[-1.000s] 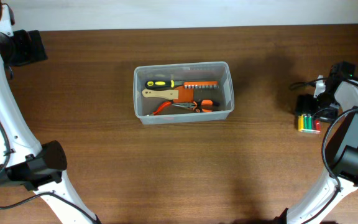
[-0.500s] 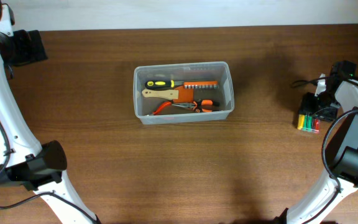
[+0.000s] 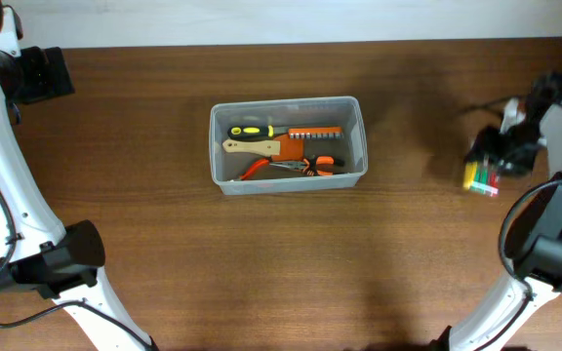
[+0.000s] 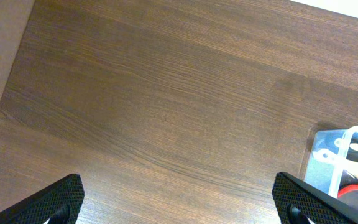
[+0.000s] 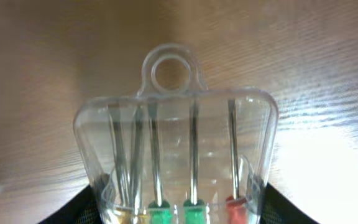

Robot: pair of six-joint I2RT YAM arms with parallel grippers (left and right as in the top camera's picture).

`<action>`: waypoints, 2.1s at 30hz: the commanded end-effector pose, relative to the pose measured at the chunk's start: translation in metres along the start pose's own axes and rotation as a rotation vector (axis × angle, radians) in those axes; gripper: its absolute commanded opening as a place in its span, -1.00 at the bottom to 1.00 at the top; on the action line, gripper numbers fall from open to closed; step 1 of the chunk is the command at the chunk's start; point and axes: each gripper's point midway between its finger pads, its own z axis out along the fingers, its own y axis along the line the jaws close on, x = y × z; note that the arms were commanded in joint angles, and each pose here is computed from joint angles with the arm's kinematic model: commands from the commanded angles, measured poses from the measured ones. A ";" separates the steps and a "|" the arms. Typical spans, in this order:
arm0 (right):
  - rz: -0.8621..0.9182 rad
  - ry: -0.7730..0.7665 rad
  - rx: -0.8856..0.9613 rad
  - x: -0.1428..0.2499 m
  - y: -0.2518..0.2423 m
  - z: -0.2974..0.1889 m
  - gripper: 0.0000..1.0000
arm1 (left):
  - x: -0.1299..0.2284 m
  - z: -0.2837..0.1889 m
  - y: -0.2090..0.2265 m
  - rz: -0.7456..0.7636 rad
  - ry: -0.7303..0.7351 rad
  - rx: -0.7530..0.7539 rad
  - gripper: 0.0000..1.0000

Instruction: Pack container

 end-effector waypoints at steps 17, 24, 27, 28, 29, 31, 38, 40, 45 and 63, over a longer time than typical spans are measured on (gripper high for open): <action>-1.498 -0.342 -0.177 0.094 0.385 -0.085 -0.92 | -0.001 -0.006 0.000 -0.014 -0.015 0.009 0.98; -1.777 -0.076 -0.178 0.135 0.402 0.031 -0.92 | -0.001 -0.006 0.000 -0.014 -0.015 0.009 0.98; -1.773 0.006 -0.176 0.140 0.397 0.065 -0.77 | -0.001 -0.006 0.000 -0.014 -0.015 0.009 0.98; -1.771 0.020 -0.176 0.140 0.396 0.070 -0.60 | -0.001 -0.006 0.000 -0.014 -0.015 0.009 0.98; -1.768 0.029 -0.175 0.140 0.394 0.074 -0.39 | -0.001 -0.006 0.000 -0.014 -0.015 0.009 0.98; -1.753 0.025 -0.170 0.138 0.394 0.073 -0.03 | -0.001 -0.006 0.000 -0.014 -0.015 0.009 0.98; -1.618 -0.100 -0.037 0.112 0.390 0.009 0.63 | -0.001 -0.006 0.000 -0.014 -0.015 0.009 0.98; -1.614 -0.147 -0.050 0.113 0.390 -0.024 0.97 | -0.001 -0.006 0.000 -0.014 -0.015 0.008 0.98; -1.554 -0.324 -0.082 0.112 0.388 -0.105 0.97 | -0.001 -0.006 0.000 -0.014 -0.015 0.009 0.98; -0.864 -0.953 -0.002 0.113 0.236 -0.368 0.97 | -0.001 -0.006 0.000 -0.014 -0.015 0.009 0.98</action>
